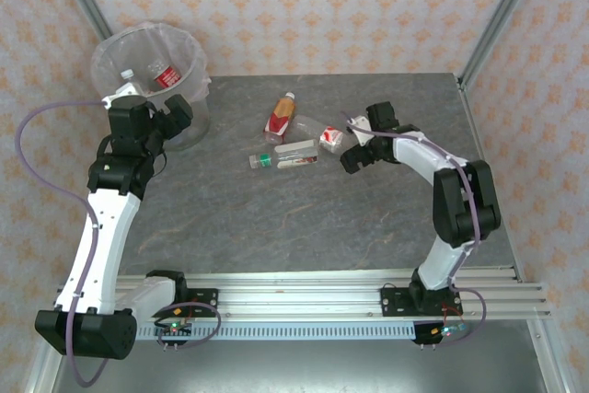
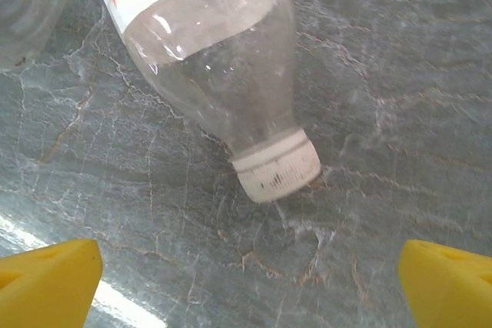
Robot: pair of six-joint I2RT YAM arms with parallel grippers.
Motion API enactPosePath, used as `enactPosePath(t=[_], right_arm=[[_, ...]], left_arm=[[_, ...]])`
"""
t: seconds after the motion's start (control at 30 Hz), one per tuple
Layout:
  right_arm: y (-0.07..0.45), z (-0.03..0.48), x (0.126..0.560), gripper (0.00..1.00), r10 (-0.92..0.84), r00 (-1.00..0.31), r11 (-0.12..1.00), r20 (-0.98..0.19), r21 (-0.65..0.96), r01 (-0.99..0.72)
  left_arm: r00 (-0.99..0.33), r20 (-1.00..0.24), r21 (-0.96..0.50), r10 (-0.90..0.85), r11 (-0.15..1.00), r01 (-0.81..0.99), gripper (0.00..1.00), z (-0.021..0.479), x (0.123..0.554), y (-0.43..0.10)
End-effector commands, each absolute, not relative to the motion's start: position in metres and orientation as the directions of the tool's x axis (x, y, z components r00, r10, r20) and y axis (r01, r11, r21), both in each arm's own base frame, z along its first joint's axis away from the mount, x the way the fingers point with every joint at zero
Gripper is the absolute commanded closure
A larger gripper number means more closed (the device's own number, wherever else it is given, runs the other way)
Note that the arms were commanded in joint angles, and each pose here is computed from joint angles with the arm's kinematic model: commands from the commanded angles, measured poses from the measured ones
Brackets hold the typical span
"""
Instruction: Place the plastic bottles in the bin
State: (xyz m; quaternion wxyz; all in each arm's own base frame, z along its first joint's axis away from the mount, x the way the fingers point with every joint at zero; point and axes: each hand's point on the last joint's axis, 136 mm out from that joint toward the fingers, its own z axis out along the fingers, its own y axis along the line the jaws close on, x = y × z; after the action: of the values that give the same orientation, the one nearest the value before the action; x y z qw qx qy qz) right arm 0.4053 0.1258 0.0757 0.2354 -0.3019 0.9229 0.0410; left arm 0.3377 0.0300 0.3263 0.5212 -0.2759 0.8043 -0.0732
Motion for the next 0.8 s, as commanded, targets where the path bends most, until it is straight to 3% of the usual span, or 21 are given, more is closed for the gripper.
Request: enactPosePath(t=[0.0,0.2,0.27,0.37,0.77], right_arm=[[0.125,0.066,0.406,0.00,-0.649,-0.661,0.734,-0.378,-0.083,-0.674],[0.124,0.050,0.423,0.07,-0.681,-0.669,0.716,-0.297,-0.079,-0.694],[0.123,0.043,0.428,0.17,-0.692,-0.669,0.710,-0.273,-0.086,-0.699],[0.121,0.038,0.435,0.25,-0.710,-0.654,0.695,-0.262,-0.111,-0.710],[0.135,0.022,0.432,0.33,-0.777,-0.574,0.607,-0.259,-0.069,-0.791]], left_arm=[[-0.291,-0.815,-0.370,-0.501,0.837,-0.404,0.00,0.322,0.330,0.040],[-0.317,-0.811,-0.366,-0.492,0.849,-0.381,0.00,0.315,0.335,0.037],[-0.312,-0.810,-0.374,-0.497,0.847,-0.379,0.00,0.313,0.336,0.036],[-0.275,-0.809,-0.386,-0.520,0.822,-0.420,0.00,0.313,0.333,0.044],[-0.290,-0.805,-0.410,-0.518,0.838,-0.361,0.00,0.316,0.338,0.034]])
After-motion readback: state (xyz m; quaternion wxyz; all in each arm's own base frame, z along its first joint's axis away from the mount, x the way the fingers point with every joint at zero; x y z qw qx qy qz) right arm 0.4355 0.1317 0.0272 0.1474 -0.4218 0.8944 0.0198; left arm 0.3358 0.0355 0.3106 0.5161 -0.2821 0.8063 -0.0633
